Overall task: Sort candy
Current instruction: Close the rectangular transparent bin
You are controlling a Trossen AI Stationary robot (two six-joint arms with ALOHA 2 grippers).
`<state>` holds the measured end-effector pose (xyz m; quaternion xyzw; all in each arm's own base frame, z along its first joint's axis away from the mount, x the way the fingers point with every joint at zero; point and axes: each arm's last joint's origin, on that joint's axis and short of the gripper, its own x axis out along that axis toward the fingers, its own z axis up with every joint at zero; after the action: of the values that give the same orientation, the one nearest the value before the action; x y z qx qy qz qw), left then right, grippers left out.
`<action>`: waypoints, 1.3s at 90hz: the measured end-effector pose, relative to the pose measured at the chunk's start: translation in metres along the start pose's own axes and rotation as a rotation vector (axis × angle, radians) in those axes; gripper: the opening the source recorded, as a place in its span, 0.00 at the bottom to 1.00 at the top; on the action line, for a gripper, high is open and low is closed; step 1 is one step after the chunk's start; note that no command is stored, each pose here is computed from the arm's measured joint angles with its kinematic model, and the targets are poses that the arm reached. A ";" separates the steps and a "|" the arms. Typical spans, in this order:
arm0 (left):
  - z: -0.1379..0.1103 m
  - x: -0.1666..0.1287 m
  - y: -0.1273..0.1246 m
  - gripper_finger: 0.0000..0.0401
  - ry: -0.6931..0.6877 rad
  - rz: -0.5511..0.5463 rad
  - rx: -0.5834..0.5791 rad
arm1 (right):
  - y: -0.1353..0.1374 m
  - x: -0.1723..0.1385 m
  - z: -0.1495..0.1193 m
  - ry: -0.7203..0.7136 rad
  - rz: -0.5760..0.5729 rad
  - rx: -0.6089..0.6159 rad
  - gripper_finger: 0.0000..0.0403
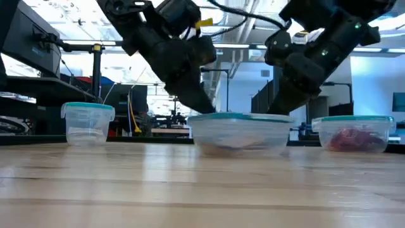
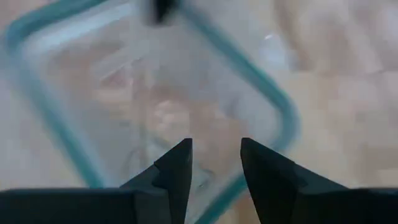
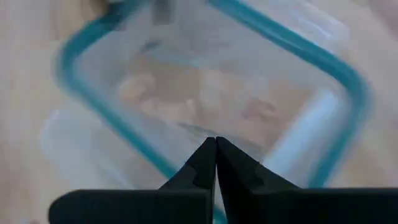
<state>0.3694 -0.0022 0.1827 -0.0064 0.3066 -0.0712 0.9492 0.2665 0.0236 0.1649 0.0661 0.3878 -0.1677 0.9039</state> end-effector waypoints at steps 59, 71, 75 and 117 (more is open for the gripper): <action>0.003 -0.059 0.059 0.31 0.020 0.138 0.105 | 0.000 0.054 0.020 -0.313 0.012 0.140 0.00; -0.017 -0.053 0.074 0.31 -0.036 0.080 0.050 | 0.005 0.069 0.012 -0.307 0.007 0.170 0.00; -0.020 -0.049 0.074 0.31 -0.061 0.069 0.058 | 0.007 0.072 0.011 -0.308 0.008 0.169 0.00; -0.036 -0.012 0.071 0.31 -0.112 -0.051 0.020 | 0.008 0.080 0.002 -0.262 -0.001 0.144 0.00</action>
<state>0.3484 0.0708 0.1567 -0.0085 0.2519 -0.0982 0.9627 0.3222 0.0106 0.1090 0.1083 0.2537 -0.2026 0.9396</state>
